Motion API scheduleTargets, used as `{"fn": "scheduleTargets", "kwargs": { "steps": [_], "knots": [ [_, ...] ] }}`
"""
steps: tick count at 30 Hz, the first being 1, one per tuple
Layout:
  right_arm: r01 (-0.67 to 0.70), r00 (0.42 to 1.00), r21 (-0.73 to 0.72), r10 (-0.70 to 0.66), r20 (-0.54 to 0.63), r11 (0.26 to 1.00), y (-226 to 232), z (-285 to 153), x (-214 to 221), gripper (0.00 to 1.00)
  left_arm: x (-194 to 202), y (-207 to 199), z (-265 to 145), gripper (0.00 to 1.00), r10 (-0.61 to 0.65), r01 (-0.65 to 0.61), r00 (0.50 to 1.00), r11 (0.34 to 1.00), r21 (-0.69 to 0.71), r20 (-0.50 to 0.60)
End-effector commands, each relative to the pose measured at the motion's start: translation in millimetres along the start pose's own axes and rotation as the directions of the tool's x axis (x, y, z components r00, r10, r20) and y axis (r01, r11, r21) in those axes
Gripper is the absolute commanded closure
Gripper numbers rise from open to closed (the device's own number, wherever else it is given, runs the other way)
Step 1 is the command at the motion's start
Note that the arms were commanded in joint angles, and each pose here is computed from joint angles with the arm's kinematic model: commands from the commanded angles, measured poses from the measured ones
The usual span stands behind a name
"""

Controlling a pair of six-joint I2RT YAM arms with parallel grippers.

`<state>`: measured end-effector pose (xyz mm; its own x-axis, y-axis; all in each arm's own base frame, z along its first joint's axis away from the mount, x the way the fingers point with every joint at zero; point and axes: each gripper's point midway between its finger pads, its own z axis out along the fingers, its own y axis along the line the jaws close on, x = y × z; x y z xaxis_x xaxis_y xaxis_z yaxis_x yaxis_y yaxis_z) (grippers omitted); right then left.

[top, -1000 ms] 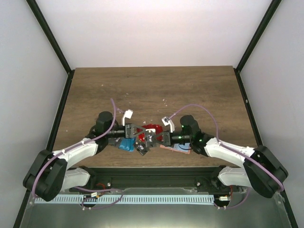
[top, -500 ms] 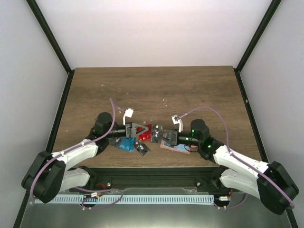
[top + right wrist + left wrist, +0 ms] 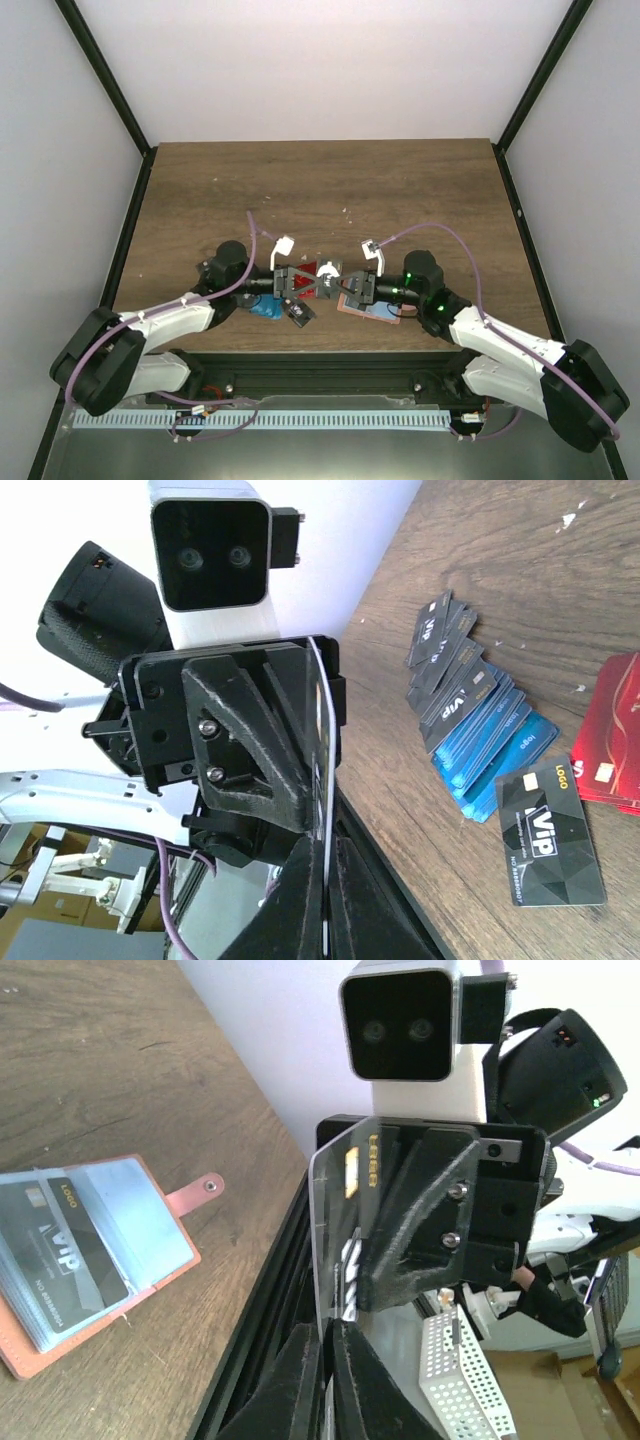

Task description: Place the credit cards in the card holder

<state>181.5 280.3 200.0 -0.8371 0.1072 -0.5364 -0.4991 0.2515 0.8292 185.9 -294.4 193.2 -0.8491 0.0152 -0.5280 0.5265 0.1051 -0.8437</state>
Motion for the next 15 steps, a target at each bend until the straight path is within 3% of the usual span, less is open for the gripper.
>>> {"fn": "scheduleTargets", "kwargs": {
  "steps": [1,4,7,10,15],
  "knots": [
    [0.020,1.000,-0.021,-0.020,0.015,1.000,6.3,-0.8,-5.6,0.99,-4.7,-12.1,5.9,0.96,0.071,-0.071,0.997,0.997,0.036,0.003],
    [0.014,1.000,0.016,-0.014,0.022,1.000,1.0,-2.3,-6.3,0.98,-5.7,-9.2,8.4,0.96,0.066,-0.066,0.998,0.998,0.024,0.003],
    [-0.032,0.998,0.253,0.017,0.061,0.967,-33.2,-11.4,-14.2,0.60,-7.4,-5.3,12.5,0.96,0.059,-0.059,0.998,0.998,0.007,-0.006],
    [-0.149,0.985,0.596,0.068,0.157,0.789,-89.0,-50.9,-14.6,0.51,-4.7,5.8,23.5,0.96,0.058,-0.060,0.997,0.997,-0.048,-0.049],
    [-0.294,0.956,0.798,0.147,0.255,0.526,-126.9,-102.3,5.7,0.50,3.8,17.8,50.7,0.96,0.049,-0.059,0.990,0.995,-0.076,-0.129]
  ]
}}
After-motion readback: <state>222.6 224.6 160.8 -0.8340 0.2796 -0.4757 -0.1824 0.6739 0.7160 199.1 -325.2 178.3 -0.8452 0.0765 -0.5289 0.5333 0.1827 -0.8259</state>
